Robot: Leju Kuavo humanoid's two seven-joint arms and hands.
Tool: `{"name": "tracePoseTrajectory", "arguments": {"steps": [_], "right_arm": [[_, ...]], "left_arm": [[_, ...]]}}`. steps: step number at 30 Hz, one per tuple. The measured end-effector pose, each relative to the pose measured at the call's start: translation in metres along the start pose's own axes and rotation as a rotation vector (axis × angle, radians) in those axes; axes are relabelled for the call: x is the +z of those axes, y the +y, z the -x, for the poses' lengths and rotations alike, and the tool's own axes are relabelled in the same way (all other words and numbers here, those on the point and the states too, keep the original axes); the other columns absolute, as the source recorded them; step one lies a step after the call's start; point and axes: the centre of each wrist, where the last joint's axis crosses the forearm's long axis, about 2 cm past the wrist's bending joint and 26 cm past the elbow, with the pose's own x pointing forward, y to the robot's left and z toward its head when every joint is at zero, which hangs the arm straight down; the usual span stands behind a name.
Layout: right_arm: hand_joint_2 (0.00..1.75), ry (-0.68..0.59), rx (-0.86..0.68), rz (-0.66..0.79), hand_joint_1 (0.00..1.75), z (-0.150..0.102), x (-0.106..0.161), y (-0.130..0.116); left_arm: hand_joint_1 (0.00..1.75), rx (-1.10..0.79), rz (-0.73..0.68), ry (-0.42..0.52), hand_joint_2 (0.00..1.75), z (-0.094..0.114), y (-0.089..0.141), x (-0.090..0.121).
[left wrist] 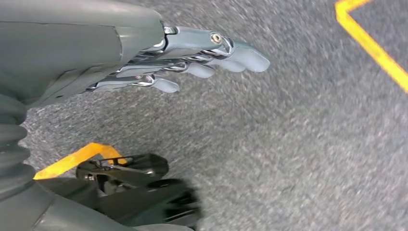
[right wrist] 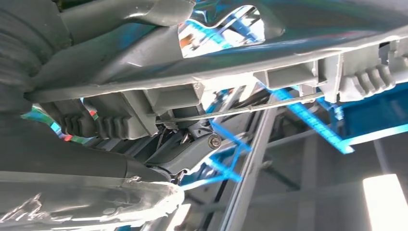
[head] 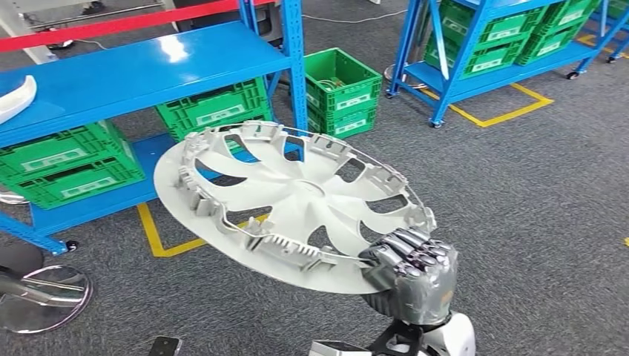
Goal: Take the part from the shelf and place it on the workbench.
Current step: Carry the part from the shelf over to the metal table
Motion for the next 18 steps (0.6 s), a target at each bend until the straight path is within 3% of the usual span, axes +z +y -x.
{"name": "tracePoseTrajectory", "arguments": {"steps": [9,18], "right_arm": [[1.75,0.089,0.094,-0.004,1.75,0.006,0.04,-0.049],[1.75,0.111,0.134,-0.018,1.75,0.01,0.048,-0.059]], "left_arm": [[0.0,-0.041,0.066,0.015,1.75,-0.008,-0.032,-0.001],[0.0,-0.031,0.081,0.006,1.75,-0.014,-0.041,-0.004]]}}
